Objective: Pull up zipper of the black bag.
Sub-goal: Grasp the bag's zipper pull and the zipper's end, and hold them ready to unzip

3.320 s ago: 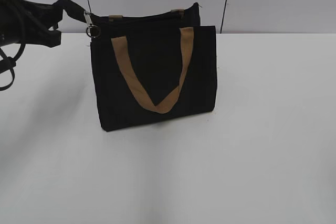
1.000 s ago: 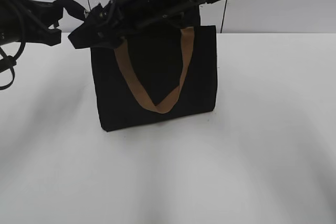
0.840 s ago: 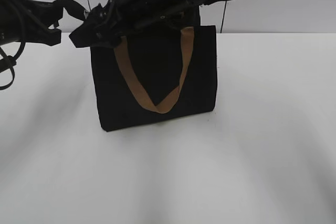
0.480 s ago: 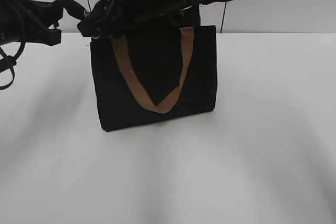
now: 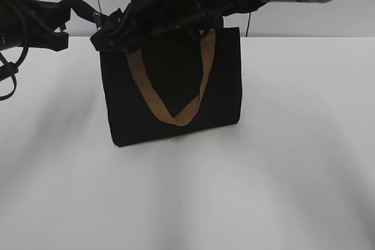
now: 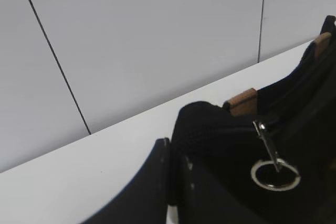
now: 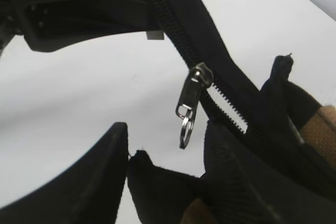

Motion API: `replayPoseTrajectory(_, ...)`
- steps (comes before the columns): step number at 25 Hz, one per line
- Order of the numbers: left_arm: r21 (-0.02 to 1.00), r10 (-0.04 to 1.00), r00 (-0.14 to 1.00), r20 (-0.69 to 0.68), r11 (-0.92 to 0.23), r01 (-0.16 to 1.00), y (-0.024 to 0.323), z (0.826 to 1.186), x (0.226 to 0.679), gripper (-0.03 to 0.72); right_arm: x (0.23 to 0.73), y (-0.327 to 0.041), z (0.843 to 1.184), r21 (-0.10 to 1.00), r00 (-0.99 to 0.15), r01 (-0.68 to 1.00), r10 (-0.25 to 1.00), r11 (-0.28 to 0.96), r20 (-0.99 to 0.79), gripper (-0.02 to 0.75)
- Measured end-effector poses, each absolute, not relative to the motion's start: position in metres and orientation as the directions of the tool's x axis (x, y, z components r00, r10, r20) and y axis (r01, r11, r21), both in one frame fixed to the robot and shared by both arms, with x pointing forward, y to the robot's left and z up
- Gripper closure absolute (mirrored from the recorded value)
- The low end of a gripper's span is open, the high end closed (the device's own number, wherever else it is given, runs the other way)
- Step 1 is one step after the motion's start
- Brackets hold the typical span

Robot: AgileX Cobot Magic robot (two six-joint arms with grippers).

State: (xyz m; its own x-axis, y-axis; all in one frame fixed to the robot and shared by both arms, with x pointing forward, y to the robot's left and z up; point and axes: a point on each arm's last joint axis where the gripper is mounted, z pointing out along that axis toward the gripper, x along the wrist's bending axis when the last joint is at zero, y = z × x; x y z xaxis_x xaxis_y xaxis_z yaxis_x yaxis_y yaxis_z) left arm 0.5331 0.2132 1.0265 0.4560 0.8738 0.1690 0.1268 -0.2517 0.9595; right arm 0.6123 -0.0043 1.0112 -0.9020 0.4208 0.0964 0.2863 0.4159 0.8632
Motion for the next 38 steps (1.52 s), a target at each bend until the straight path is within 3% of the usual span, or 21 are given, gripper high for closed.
replayPoseTrajectory(6,0.959,0.874,0.456,0.169,-0.252,0.127,0.213,1.026,0.533,0.689,0.615,-0.005,1.011,0.866,-0.893,0.285,0.442,0.411,0.083,0.392)
replayPoseTrajectory(13,0.959,0.874,0.456,0.169,-0.252,0.127,0.213,1.026,0.533,0.685,0.616,-0.006,1.012,0.868,-0.887,0.285,0.455,0.408,0.077,0.522)
replayPoseTrajectory(38,0.959,0.873,0.458,0.17,-0.253,0.126,0.213,1.026,0.533,0.685,0.623,-0.015,1.012,0.821,-0.77,0.51,0.562,0.258,0.302,0.531)
